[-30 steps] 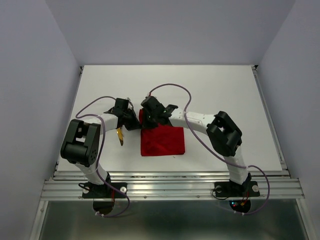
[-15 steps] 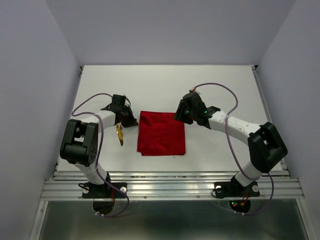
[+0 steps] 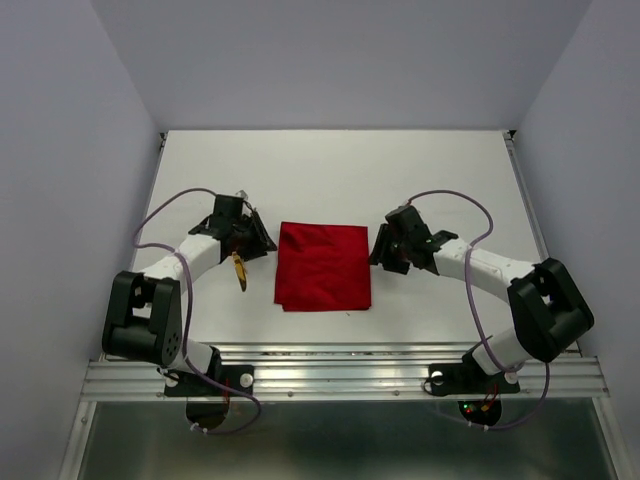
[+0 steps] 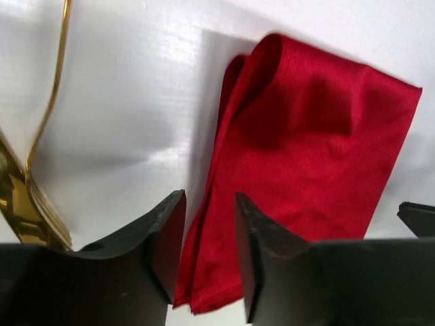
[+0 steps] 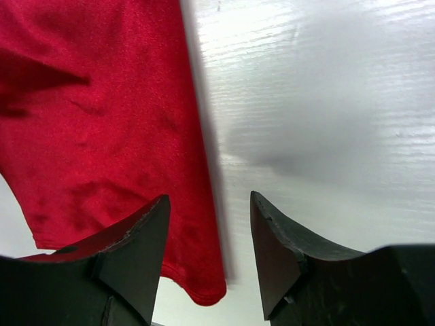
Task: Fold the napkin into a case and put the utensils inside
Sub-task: Fold the rectangle-folded napkin at the center of the board, then smooth out the square-folded napkin at the center of the board.
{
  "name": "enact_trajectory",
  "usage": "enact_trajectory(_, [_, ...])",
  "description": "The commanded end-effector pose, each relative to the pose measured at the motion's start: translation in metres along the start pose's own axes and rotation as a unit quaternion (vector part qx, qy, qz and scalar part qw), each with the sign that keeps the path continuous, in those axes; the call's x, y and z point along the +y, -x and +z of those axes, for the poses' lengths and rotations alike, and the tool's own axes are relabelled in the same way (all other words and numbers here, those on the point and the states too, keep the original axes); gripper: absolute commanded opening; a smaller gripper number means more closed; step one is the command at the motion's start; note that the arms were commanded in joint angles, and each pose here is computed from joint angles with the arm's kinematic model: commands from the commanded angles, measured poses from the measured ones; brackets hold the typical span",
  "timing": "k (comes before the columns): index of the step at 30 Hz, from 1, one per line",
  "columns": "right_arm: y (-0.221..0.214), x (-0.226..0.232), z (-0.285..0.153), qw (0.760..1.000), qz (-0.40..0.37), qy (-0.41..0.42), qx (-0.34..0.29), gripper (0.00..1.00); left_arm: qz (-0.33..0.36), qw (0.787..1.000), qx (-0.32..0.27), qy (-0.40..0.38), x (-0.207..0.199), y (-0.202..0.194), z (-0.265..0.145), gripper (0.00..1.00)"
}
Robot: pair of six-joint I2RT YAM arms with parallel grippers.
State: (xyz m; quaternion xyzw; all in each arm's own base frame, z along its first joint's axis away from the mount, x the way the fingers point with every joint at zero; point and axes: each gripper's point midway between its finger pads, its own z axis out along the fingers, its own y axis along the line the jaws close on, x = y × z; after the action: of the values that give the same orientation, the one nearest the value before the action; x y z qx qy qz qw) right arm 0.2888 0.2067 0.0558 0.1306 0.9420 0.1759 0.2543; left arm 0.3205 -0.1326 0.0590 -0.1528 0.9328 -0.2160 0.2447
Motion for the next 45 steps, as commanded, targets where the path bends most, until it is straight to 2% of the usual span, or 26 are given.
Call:
enact_trajectory(1, [0.011, 0.002, -0.013, 1.000, -0.006, 0.002, -0.027, 0.57, -0.005, 0.999, 0.034, -0.008, 0.008, -0.037, -0.015, 0.60])
enact_trajectory(2, [0.012, 0.001, -0.013, 1.000, -0.005, -0.002, -0.030, 0.59, -0.009, 0.999, 0.039, -0.015, 0.007, -0.042, -0.017, 0.66])
enact_trajectory(3, [0.012, 0.000, -0.013, 1.000, -0.006, -0.004, -0.029, 0.60, -0.012, 0.999, 0.043, -0.014, 0.009, -0.048, -0.017, 0.68])
enact_trajectory(6, [0.011, 0.002, -0.012, 1.000, -0.007, -0.001, -0.023, 0.67, -0.013, 0.998, 0.050, -0.029, 0.007, -0.062, -0.017, 0.68])
enact_trajectory(11, [0.016, 0.002, -0.010, 1.000, 0.002, 0.006, -0.019, 0.67, -0.011, 0.999, 0.048, -0.023, 0.011, -0.065, -0.007, 0.65])
enact_trajectory(19, [0.019, 0.002, -0.015, 1.000, 0.006, 0.008, -0.028, 0.67, 0.002, 0.998, 0.054, -0.015, 0.006, -0.070, 0.004, 0.48])
enact_trajectory(23, [0.016, -0.001, -0.015, 1.000, 0.008, 0.005, -0.026, 0.68, 0.007, 0.999, 0.046, -0.009, 0.002, -0.065, 0.006, 0.33])
enact_trajectory(29, [0.016, -0.003, -0.017, 1.000, 0.010, 0.004, -0.029, 0.68, 0.016, 0.999, 0.046, -0.013, -0.005, -0.062, 0.002, 0.18])
enact_trajectory(31, [0.016, -0.003, -0.017, 0.999, 0.010, 0.003, -0.030, 0.67, 0.016, 0.999, 0.044, -0.016, -0.008, -0.060, -0.002, 0.06])
enact_trajectory(33, [0.018, -0.002, -0.017, 0.999, 0.010, 0.003, -0.032, 0.68, 0.018, 0.999, 0.042, -0.016, -0.012, -0.056, -0.007, 0.00])
enact_trajectory(45, [0.022, 0.001, -0.018, 0.999, 0.008, 0.006, -0.037, 0.66, 0.003, 0.999, 0.011, -0.037, -0.037, -0.038, -0.052, 0.00])
